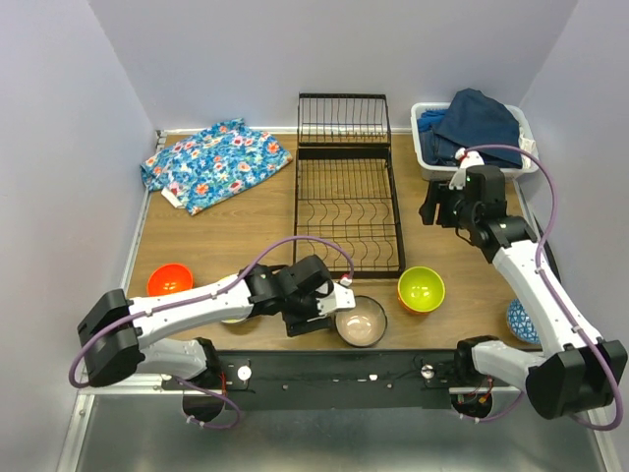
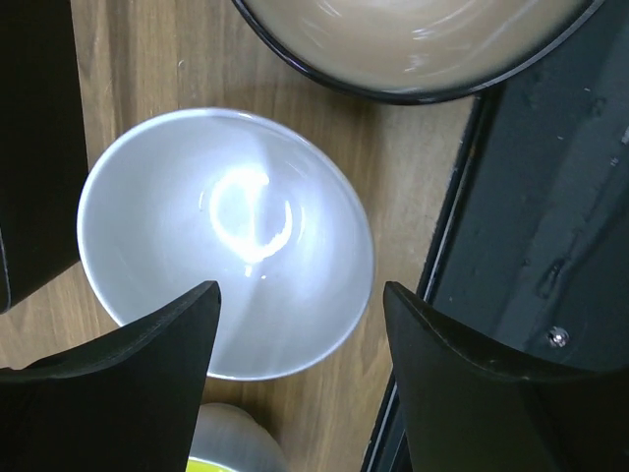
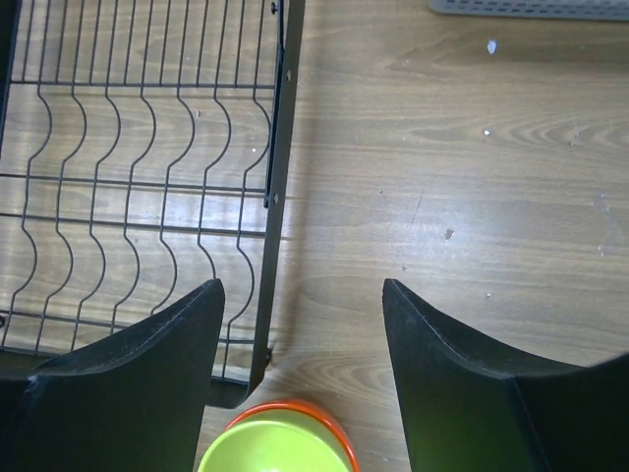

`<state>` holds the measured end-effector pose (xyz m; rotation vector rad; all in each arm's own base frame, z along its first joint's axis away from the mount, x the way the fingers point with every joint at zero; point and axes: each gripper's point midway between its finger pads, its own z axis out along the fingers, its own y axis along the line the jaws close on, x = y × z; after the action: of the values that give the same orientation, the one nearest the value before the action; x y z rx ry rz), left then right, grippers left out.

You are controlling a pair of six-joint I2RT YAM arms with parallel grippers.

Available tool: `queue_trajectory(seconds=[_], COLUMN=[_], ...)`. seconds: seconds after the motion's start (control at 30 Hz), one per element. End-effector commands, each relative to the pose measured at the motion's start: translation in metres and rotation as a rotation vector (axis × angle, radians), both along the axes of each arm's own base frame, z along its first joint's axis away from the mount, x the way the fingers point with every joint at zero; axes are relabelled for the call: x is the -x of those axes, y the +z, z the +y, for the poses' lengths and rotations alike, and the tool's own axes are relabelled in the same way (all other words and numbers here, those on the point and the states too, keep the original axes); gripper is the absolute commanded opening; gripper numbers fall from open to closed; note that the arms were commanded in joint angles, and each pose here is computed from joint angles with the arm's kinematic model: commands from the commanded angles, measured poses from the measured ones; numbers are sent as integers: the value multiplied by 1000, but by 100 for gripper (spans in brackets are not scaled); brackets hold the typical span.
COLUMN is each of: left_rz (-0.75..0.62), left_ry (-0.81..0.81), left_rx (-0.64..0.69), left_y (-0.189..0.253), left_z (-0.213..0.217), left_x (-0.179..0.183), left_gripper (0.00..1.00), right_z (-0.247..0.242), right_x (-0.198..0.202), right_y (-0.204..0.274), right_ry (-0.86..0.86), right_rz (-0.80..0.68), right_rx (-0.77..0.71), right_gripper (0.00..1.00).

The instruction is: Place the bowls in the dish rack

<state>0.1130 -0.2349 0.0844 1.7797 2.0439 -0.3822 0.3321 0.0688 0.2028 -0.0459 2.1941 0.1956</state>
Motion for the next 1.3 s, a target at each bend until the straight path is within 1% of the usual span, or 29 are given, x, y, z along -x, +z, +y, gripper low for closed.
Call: queue_trajectory(seconds=[0.0, 0.13, 0.23, 0.27, 0.33, 0.37, 0.43, 0.53, 0.57, 0.63, 0.67, 0.7, 0.8, 0.93, 1.0, 1.03, 1.1, 1.13, 1.17, 1.23, 1.27], left_rz=[-31, -30, -24, -21, -28, -27, -15, 14, 25, 34, 61, 74, 193, 214, 193, 158, 112, 62, -14, -122, -204], left_ry=[34, 9, 5, 5, 28, 28, 22, -4, -36, -59, -96, -142, -278, -328, -341, -347, -356, -353, -351, -352, -335], left_rx=[4, -15, -28, -29, -23, -25, -39, -50, -43, -39, -12, -4, 40, 65, 91, 101, 103, 117, 91, 78, 101], left_y=[-3, -7, -10, -11, -9, -9, -11, -11, -7, 4, 11, 16, 44, 69, 81, 91, 95, 98, 96, 95, 100], left_z=[-13, -15, -16, -18, -19, -19, -17, -12, -11, -10, -11, -12, -8, 0, -2, -5, -9, -15, -17, -21, -31], left_x=[-7, -2, 0, 0, -3, -2, 0, 7, 12, 15, 23, 28, 59, 67, 66, 60, 50, 39, 23, 1, -17], left_gripper=[75, 72, 67, 61, 56, 51, 46, 31, 16, 6, 0, 0, 0, 0, 0, 0, 0, 0, 0, 0, 0], right_z=[-7, -8, -8, -8, -8, -9, -10, -10, -11, -11, -12, -12, -12, -12, -12, -14, -15, -17, -18, -20, -21], right_x=[6, 8, 8, 7, 8, 8, 10, 13, 14, 15, 16, 16, 18, 12, 6, 4, -1, -3, -5, -9, -9], right_y=[-3, -4, -3, -1, 1, 0, -2, -6, -8, -11, -13, -15, -26, -31, -28, -27, -25, -24, -23, -19, -17], right_ry=[-19, -23, -24, -26, -26, -27, -31, -29, -29, -23, -26, -23, -17, -9, -7, -12, -23, -31, -35, -51, -60], right_rz=[-11, -15, -20, -26, -32, -32, -27, -14, -9, 0, 9, 16, 46, 59, 54, 53, 47, 44, 41, 34, 32], right_rx=[9, 10, 7, 6, 2, 5, 2, 8, 11, 16, 18, 24, 34, 50, 56, 62, 69, 73, 73, 64, 60], right_gripper=[73, 73, 73, 73, 73, 73, 73, 73, 73, 73, 73, 73, 72, 72, 72, 72, 72, 72, 72, 72, 73])
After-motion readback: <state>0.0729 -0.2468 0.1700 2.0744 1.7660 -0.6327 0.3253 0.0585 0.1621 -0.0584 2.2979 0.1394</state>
